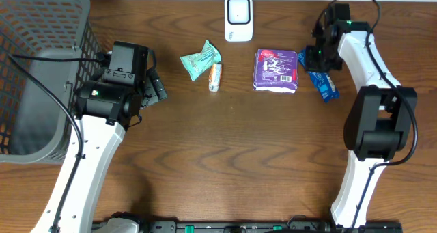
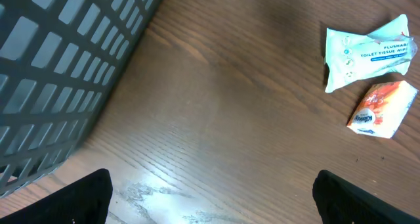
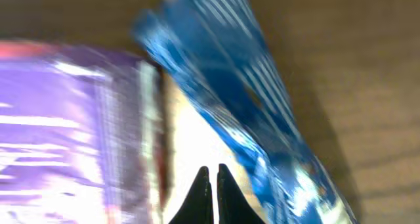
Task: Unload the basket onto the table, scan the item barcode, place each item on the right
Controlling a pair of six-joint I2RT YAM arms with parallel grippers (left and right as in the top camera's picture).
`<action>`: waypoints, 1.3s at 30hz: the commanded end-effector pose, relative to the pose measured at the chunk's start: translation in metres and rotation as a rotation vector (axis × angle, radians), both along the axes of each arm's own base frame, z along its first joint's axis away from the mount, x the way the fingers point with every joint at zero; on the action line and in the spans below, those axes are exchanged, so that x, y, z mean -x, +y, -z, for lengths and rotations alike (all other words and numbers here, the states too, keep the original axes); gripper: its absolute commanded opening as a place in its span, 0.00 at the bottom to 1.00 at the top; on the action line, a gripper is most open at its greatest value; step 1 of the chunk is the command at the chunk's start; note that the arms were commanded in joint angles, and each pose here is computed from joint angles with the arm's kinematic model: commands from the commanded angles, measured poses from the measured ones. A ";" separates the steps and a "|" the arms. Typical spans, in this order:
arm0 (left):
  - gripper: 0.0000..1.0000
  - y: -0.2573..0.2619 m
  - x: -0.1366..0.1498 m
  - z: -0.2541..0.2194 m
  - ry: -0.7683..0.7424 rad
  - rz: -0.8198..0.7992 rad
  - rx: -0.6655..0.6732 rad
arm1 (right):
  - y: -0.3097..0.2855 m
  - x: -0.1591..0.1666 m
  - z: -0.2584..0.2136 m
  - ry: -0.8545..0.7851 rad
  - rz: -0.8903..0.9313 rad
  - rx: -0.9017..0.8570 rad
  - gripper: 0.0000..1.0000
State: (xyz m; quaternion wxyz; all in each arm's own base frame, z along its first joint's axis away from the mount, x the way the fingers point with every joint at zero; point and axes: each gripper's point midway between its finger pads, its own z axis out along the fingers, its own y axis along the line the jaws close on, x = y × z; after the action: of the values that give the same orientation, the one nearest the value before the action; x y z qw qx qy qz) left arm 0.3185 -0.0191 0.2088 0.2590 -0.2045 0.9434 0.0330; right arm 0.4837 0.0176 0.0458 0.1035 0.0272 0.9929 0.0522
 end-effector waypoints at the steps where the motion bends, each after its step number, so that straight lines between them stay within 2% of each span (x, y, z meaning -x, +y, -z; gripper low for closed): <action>1: 0.98 0.000 0.000 0.000 0.003 -0.008 0.008 | 0.018 -0.003 -0.004 -0.022 -0.036 -0.040 0.02; 6: 0.98 0.000 0.000 0.000 0.003 -0.008 0.008 | 0.017 -0.004 0.026 0.021 -0.015 -0.044 0.01; 9: 0.98 0.000 0.000 0.000 0.003 -0.008 0.008 | 0.010 -0.014 0.034 -0.009 -0.003 -0.026 0.01; 20: 0.98 0.000 0.000 0.000 0.003 -0.008 0.008 | -0.032 -0.042 0.032 -0.118 0.108 0.032 0.01; 25: 0.98 0.000 0.000 0.000 0.003 -0.008 0.008 | -0.028 -0.045 0.020 -0.123 0.101 0.014 0.01; 30: 0.98 0.000 0.000 0.000 0.003 -0.008 0.008 | 0.010 -0.044 -0.021 -0.102 0.038 -0.127 0.01; 34: 0.98 0.000 0.000 0.000 0.003 -0.008 0.008 | 0.057 -0.030 -0.056 -0.057 -0.042 -0.295 0.01; 39: 0.98 0.000 0.000 0.000 0.003 -0.008 0.008 | 0.113 -0.020 -0.076 -0.044 -0.146 -0.407 0.01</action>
State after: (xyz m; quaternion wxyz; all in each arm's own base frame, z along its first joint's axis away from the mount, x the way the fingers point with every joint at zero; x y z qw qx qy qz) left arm 0.3185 -0.0191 0.2088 0.2592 -0.2045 0.9434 0.0330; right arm 0.5079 0.0811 0.1007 0.1132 0.0106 0.9744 0.1940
